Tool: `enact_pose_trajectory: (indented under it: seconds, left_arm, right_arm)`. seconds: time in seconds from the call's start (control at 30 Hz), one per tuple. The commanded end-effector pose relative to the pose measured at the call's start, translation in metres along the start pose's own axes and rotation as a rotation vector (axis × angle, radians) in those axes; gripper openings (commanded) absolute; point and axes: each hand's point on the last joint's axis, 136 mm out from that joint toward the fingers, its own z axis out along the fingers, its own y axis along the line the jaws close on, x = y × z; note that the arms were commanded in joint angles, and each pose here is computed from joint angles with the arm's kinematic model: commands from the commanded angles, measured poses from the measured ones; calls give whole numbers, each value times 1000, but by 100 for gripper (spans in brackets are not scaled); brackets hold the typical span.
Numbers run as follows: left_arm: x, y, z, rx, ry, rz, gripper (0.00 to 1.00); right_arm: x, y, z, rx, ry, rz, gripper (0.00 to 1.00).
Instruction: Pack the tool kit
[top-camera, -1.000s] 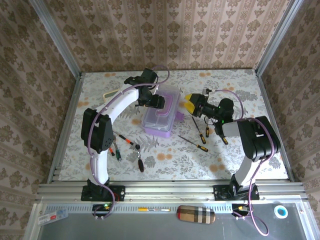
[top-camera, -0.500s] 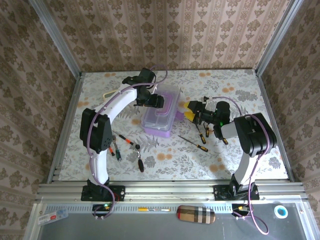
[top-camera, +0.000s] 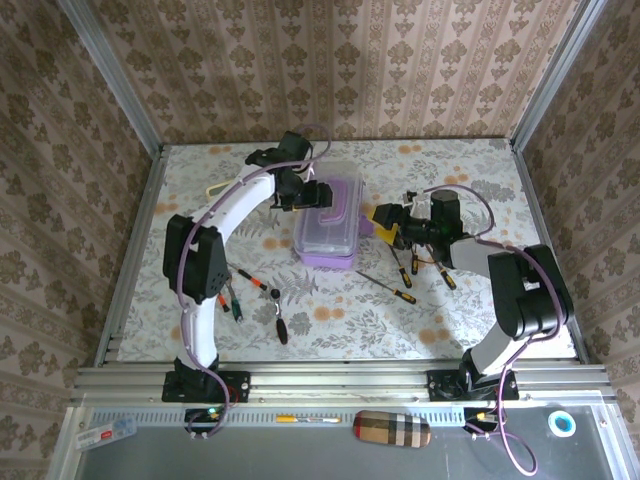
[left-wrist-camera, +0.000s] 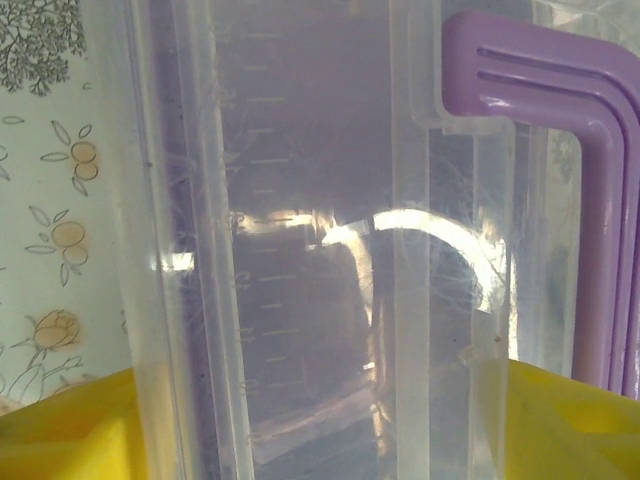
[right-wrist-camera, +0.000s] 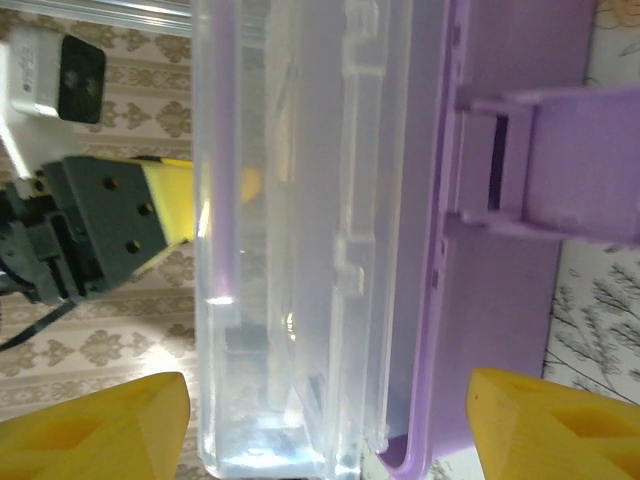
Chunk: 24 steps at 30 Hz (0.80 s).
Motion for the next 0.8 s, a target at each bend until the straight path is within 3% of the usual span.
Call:
enact_pose_trajectory:
  seconds: [0.0,0.27,0.77]
  left_arm:
    - [-20,-10,10,67,-42,-75,32]
    - [-41,-37,8,214,-93,-109,32]
    - [-43,-40,-4,275,-117,-124,33]
  right_arm:
    - [-3,2,-10,71,-10,-56,75]
    - [-9,14,-17,97,-18,-90,76]
    - [-23,45,-1,79,-39,-119,76]
